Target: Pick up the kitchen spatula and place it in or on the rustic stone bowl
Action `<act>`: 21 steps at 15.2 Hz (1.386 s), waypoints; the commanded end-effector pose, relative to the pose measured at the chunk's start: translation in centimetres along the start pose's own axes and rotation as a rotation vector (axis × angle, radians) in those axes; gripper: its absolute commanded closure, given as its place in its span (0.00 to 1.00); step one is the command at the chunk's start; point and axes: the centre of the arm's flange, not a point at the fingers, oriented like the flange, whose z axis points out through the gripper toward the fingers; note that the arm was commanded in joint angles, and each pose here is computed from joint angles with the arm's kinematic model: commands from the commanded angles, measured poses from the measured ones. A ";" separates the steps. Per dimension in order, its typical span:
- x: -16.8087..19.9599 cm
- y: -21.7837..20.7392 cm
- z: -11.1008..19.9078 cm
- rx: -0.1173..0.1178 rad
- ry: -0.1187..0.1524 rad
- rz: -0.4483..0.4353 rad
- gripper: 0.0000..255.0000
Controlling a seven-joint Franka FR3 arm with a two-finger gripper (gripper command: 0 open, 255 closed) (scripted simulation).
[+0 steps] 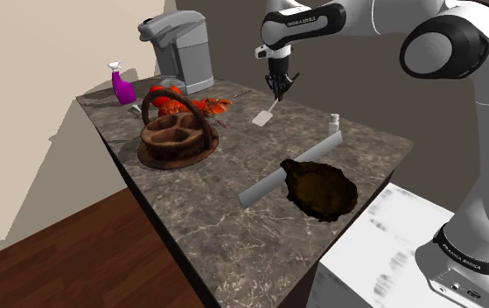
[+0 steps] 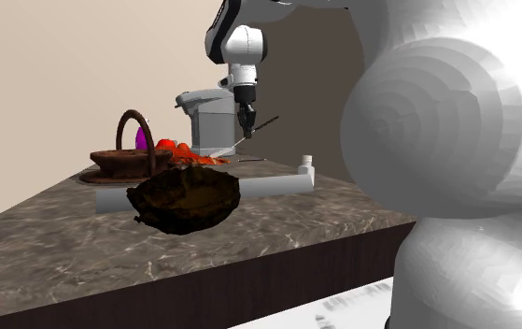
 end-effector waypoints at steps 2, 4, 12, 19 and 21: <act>-0.3 0.0 -1.6 0.001 0.000 0.000 1.00; -0.3 0.0 -2.7 0.001 0.000 0.000 1.00; 4.7 -7.7 -3.6 0.001 0.000 0.000 1.00; 9.7 -15.4 -4.2 0.001 0.000 0.000 1.00; 11.2 -17.7 -4.4 0.001 0.000 0.000 1.00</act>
